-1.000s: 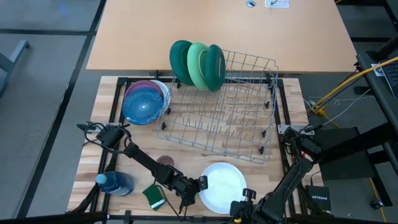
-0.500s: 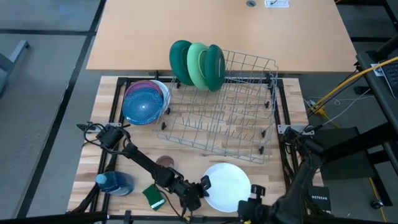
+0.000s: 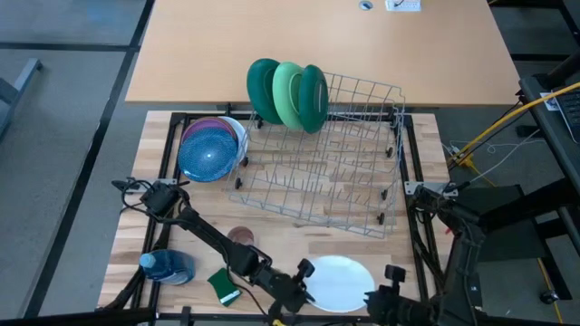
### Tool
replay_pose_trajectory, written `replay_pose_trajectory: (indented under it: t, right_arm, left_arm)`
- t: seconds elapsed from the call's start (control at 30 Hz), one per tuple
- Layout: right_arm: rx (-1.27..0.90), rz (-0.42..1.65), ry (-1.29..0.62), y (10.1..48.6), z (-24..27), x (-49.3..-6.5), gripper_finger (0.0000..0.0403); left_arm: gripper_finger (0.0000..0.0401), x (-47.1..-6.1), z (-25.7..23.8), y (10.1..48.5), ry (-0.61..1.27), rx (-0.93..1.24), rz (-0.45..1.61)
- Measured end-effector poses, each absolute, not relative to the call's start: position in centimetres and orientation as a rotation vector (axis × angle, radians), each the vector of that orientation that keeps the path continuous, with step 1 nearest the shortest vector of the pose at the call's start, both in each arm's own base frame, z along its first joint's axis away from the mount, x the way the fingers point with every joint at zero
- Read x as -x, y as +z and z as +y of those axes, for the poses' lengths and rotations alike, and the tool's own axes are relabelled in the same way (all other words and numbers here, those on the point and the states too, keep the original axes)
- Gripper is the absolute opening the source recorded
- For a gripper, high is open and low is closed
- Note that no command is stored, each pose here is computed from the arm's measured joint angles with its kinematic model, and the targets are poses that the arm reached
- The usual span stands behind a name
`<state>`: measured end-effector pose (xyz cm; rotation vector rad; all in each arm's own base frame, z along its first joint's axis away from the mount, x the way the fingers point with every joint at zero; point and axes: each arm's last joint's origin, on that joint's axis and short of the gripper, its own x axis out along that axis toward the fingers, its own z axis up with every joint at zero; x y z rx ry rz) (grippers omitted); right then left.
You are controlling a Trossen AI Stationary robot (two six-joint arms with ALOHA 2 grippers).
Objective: Sort dishes
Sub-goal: Put the bottom white plate into the dishwasher rack
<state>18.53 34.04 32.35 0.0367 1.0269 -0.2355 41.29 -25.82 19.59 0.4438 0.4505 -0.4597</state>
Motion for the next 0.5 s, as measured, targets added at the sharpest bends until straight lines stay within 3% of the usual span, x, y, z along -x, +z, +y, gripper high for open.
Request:
replay_pose_trajectory:
  t: [0.23,0.5]
  right_arm:
    - [0.004,0.97,-0.216,32.5,34.5,-17.6,0.0065]
    - [0.068,0.895,-0.193,33.0,34.5,-17.0,0.0065]
  left_arm:
    - [0.0,-42.0,-26.4,22.8,-0.488,-0.22,0.468]
    - [0.0,-42.4,-26.1,25.6,-0.472,-0.121,0.521]
